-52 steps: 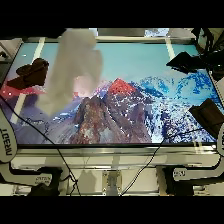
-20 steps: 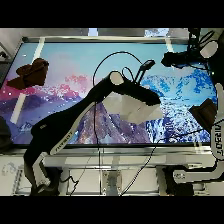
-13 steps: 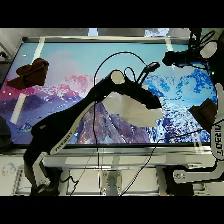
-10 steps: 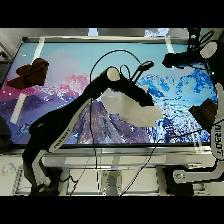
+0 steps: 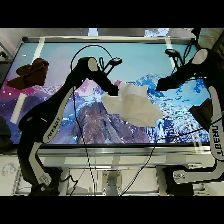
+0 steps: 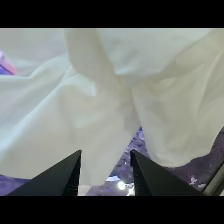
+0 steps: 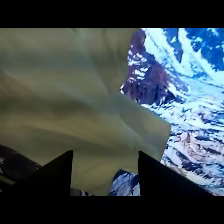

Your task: Fold the shirts.

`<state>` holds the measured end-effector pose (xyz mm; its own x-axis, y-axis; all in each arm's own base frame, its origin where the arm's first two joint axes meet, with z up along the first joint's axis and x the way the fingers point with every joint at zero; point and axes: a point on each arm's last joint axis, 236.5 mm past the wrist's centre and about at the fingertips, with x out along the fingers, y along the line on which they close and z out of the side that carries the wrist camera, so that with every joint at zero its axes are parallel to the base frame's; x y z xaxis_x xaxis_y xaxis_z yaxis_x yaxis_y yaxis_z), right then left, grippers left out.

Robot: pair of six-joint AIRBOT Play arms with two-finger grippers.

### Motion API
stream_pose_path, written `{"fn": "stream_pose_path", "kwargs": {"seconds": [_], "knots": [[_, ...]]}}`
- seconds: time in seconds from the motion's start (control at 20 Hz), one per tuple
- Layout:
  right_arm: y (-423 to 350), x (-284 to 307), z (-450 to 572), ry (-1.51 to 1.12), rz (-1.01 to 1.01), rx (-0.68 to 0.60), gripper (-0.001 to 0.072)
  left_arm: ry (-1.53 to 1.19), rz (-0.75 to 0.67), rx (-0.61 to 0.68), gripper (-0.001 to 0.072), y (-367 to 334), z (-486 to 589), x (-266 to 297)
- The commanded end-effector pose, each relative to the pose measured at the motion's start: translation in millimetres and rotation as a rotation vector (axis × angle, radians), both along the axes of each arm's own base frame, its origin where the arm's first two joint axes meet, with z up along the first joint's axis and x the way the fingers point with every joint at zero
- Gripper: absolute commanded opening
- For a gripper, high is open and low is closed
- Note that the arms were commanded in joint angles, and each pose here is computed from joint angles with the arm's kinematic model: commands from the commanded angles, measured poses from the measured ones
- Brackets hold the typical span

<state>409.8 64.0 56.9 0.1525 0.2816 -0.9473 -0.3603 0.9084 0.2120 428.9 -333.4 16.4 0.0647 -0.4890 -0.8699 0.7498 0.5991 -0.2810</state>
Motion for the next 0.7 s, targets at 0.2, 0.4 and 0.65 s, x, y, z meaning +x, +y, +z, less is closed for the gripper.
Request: {"fn": "stream_pose_path", "kwargs": {"seconds": [0.2,0.4,0.65], "knots": [[46,-23,-59,0.041,0.161,0.007,0.0478,0.009,0.042,0.064,0.0369,24,-7,8],[41,-61,-89,0.175,0.205,-0.047,0.0478,0.011,0.043,0.064,0.0369,24,-7,8],[41,-93,-118,0.278,0.205,-0.038,0.0477,0.008,0.045,0.062,0.0369,24,-7,8]]}}
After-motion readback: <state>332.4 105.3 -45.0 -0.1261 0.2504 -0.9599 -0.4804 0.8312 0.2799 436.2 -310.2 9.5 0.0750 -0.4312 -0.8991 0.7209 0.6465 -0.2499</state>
